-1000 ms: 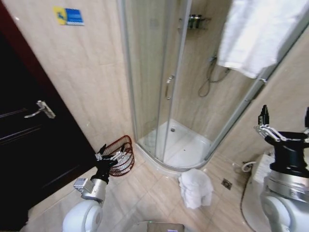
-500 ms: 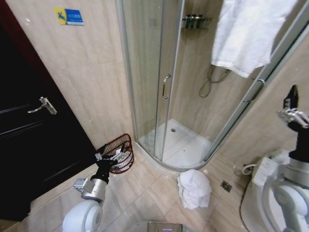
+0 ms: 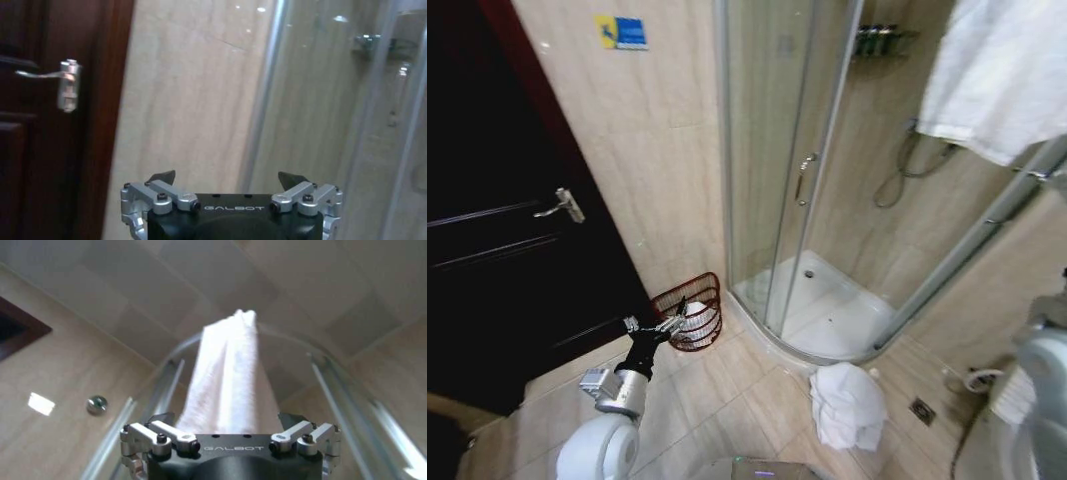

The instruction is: Discard the used towel into the hamper.

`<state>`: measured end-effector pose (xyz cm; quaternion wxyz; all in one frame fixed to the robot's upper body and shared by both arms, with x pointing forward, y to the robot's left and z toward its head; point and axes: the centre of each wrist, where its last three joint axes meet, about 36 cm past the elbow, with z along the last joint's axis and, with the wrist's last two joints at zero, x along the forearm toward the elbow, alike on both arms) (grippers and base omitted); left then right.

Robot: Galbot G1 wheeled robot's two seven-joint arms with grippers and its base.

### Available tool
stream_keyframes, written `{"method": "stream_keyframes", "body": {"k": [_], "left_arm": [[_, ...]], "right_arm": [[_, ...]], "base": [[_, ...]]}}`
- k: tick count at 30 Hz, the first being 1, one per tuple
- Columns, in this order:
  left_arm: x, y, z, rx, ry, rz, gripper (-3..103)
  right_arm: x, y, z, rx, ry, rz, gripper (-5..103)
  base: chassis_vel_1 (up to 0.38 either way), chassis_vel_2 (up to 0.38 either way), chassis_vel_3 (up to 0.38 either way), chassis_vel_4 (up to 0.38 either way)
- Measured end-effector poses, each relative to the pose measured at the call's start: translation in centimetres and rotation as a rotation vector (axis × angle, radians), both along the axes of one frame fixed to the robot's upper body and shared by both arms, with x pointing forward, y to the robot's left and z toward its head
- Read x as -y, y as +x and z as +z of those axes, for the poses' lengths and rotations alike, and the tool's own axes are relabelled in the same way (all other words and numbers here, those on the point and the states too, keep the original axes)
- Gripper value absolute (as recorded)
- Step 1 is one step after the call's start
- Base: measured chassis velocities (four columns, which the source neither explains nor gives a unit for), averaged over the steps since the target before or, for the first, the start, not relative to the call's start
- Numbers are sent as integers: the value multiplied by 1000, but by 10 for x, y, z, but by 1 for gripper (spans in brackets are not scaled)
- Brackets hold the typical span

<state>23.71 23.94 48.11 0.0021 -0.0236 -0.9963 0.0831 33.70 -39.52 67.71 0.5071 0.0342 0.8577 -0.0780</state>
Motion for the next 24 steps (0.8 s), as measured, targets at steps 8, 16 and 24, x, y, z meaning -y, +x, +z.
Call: {"method": "stream_keyframes", "body": {"k": [8, 16, 24], "left_arm": [[0, 0, 0, 0, 0, 0, 100], [0, 0, 0, 0, 0, 0, 100], [0, 0, 0, 0, 0, 0, 100]], "right_arm": [[23, 42, 79, 64, -41, -28, 100], [34, 58, 152, 60, 1, -1, 100], [37, 61, 163, -20, -2, 41, 100]], "base": [[20, 14, 12, 13], [0, 0, 0, 0], [0, 0, 0, 0]]}}
